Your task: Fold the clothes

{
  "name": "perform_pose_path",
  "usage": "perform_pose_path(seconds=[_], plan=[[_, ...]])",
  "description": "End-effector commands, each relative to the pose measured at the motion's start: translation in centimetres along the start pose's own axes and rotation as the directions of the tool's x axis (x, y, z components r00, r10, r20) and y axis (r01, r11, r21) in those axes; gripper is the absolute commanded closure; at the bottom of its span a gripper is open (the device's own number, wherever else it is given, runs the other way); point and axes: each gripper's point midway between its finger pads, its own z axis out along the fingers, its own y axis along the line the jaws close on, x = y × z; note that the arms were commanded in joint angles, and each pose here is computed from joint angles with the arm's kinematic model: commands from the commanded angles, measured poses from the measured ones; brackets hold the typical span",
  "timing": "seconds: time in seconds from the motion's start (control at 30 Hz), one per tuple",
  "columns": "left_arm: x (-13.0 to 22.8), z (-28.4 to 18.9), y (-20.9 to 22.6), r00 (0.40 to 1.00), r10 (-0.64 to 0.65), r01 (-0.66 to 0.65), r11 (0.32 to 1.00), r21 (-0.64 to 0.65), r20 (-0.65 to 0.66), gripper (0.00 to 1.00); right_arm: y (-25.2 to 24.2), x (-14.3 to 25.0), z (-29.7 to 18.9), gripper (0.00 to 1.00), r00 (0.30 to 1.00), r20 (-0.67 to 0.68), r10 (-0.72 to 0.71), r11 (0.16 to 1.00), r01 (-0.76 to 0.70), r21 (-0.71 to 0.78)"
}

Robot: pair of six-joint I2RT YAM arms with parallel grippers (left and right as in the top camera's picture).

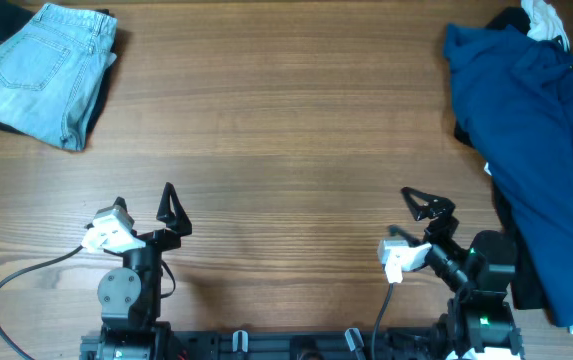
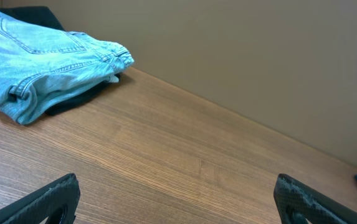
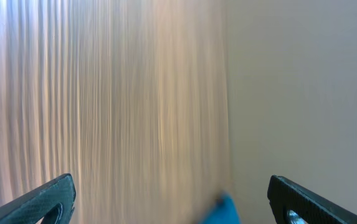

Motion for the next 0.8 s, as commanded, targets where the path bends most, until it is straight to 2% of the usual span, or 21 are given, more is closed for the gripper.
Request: perform_pose_path(seconds=[0.0, 0.13, 0.27, 0.3, 0.37, 0.43, 0.5, 0.67, 0.77], plan=[[0.1, 0.0, 0.2, 1.000, 0.012, -0.012, 1.000, -0.008, -0.002, 0.00, -0.3, -6.3, -1.2, 0.00, 0.854, 0.327, 0.405, 0.914, -0.374, -0.156], [0.1, 0.0, 0.2, 1.000, 0.012, -0.012, 1.000, -0.008, -0.003, 0.00, -1.8, -9.6, -2.9, 0.00, 0.670, 0.449, 0.590, 0.807, -0.503, -0.311], [0.1, 0.0, 0.2, 1.000, 0.012, -0.012, 1.000, -0.008, -0.003, 0.00, -3.3, -11.3, -4.3, 0.00, 0.545, 0.482, 0.686, 0.726, -0.550, -0.412], [0.1, 0.0, 0.2, 1.000, 0.012, -0.012, 1.000, -0.008, -0.003, 0.00, -3.5, -11.5, -4.4, 0.00, 0.539, 0.490, 0.685, 0.727, -0.545, -0.417], [0.1, 0.0, 0.2, 1.000, 0.012, -0.012, 1.000, -0.008, -0.003, 0.00, -3.8, -11.7, -4.6, 0.00, 0.580, 0.532, 0.616, 0.786, -0.495, -0.370], [0.1, 0.0, 0.2, 1.000, 0.012, -0.012, 1.000, -0.007, -0.003, 0.00, -4.0, -11.9, -4.8, 0.00, 0.632, 0.584, 0.509, 0.859, -0.413, -0.301], [0.1, 0.0, 0.1, 1.000, 0.012, -0.012, 1.000, -0.001, -0.006, 0.00, -3.6, -12.8, -5.5, 0.00, 0.663, 0.666, 0.343, 0.939, -0.256, -0.228], [0.2, 0.0, 0.1, 1.000, 0.013, -0.013, 1.000, -0.002, -0.007, 0.00, -2.8, -13.1, -5.9, 0.00, 0.678, 0.723, 0.133, 0.991, -0.085, -0.102], [0.2, 0.0, 0.1, 1.000, 0.012, -0.012, 1.000, -0.002, -0.007, 0.00, -2.3, -12.9, -5.7, 0.00, 0.681, 0.717, 0.152, 0.988, -0.093, -0.120]])
